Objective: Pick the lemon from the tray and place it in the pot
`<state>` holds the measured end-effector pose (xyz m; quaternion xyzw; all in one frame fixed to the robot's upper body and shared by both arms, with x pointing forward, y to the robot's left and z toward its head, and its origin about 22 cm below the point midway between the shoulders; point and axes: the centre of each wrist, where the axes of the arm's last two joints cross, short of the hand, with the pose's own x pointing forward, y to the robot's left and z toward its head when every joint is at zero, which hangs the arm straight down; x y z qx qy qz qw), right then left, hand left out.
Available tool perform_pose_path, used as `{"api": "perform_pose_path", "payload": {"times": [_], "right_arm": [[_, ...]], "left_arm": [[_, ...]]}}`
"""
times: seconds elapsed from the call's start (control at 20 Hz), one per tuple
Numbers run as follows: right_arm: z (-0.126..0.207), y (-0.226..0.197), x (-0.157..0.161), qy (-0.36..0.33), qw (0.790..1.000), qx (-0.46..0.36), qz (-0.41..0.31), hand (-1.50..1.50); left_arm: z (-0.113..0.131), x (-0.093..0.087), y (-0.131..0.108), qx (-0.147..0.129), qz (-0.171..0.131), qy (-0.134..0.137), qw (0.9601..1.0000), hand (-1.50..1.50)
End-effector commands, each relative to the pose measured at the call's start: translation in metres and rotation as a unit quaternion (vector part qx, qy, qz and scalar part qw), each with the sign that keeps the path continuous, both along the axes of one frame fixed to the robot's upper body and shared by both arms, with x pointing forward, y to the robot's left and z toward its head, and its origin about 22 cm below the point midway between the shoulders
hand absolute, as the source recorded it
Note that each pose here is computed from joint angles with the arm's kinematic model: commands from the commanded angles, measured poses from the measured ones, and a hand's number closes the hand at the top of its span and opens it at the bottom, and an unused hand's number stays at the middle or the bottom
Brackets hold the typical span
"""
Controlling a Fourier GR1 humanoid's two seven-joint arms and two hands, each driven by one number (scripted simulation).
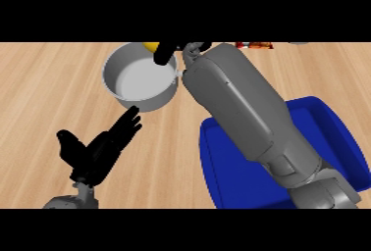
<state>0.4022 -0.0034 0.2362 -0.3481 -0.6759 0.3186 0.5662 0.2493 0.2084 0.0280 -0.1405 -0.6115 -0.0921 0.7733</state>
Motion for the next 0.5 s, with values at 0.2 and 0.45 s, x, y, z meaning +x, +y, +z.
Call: {"api": "perform_pose_path", "payload": {"times": [0.2, 0.45], "right_arm": [[-0.045, -0.002, 0.024, 0.002, 0.999, 0.034, -0.014, 1.5], [-0.055, -0.004, 0.032, 0.028, 0.999, 0.016, -0.014, 1.5]], "left_arm": [[0.002, 0.002, -0.009, 0.001, -0.035, -0.002, 0.9994, 0.0], [0.008, 0.008, -0.02, 0.005, -0.038, -0.006, 0.9992, 0.0]]}}
